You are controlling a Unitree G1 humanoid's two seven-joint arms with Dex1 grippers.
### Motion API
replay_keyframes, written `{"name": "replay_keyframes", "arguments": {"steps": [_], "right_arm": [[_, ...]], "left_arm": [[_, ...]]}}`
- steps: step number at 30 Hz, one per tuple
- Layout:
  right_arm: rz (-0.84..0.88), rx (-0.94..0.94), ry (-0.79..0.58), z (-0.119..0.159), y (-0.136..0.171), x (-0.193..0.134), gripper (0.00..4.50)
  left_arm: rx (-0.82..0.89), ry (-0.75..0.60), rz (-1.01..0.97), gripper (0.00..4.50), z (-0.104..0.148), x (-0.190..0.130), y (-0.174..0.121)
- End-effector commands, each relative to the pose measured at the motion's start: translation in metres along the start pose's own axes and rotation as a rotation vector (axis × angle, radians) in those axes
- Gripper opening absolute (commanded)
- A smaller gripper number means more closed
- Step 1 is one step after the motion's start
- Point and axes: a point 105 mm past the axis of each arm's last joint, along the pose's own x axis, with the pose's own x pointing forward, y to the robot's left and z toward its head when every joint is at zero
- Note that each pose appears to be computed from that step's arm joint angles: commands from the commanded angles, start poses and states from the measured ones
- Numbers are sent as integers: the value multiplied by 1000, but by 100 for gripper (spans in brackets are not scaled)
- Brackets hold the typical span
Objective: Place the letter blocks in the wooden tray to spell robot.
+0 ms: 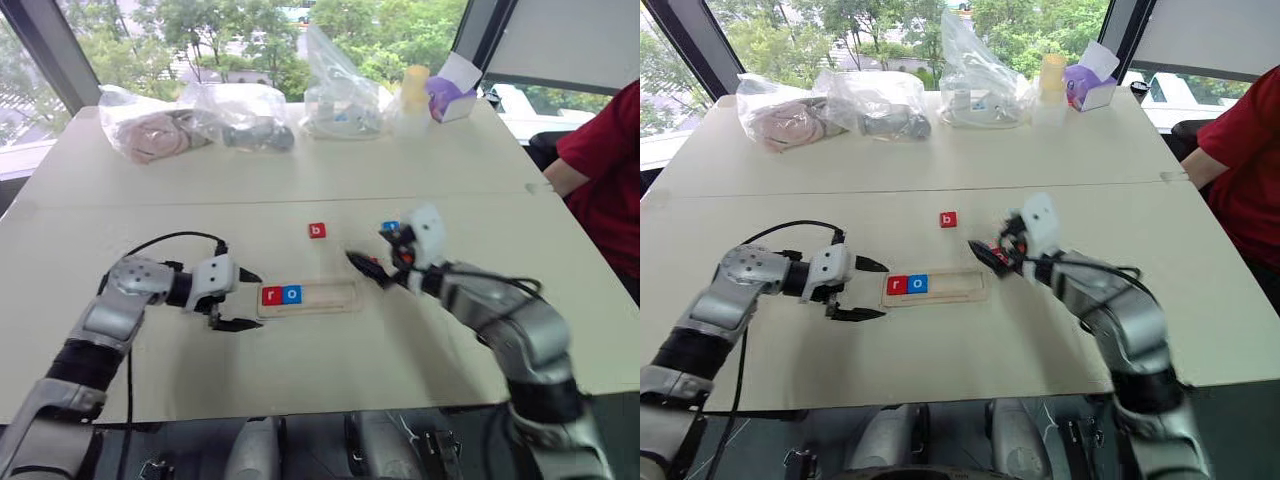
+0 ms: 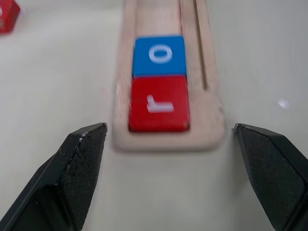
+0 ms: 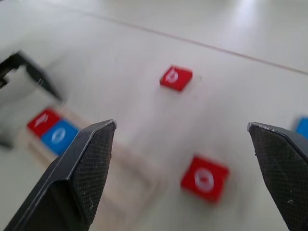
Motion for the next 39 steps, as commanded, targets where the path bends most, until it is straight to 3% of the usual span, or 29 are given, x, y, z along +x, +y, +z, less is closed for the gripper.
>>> {"name": "replay_keyframes", "arguments": {"steps": [1, 8, 17, 20, 25, 27, 29, 34, 37, 39], "right_arm": [[-135, 42, 26, 5, -8, 45, 450], [-225, 63, 53, 5, 6, 91, 450], [-223, 32, 131, -13, 28, 111, 450], [-224, -6, 143, -20, 34, 115, 362], [-232, -76, 136, -23, 35, 116, 114], [-252, -107, 111, -20, 29, 114, 116], [-262, -106, 36, -7, 22, 110, 116], [-367, -148, -119, 28, -24, 50, 116], [-428, -117, -133, 29, -38, 6, 116], [-483, 87, -155, 5, -40, -29, 116]], "left_arm": [[-15, -8, 104, 445, 16, -28, 10], [-23, -86, 345, 445, 49, -56, 34], [-98, -78, 493, 445, 46, -66, 21], [-104, -89, 532, 450, 49, -67, 20], [-91, -84, 539, 450, 50, -64, 22], [-83, -86, 533, 450, 51, -61, 24], [-68, -95, 511, 450, 56, -56, 24], [-34, -159, 363, 450, 77, -31, 14], [-34, -216, 275, 450, 90, -16, 6], [-36, -278, 220, 450, 102, 0, 1]]}}
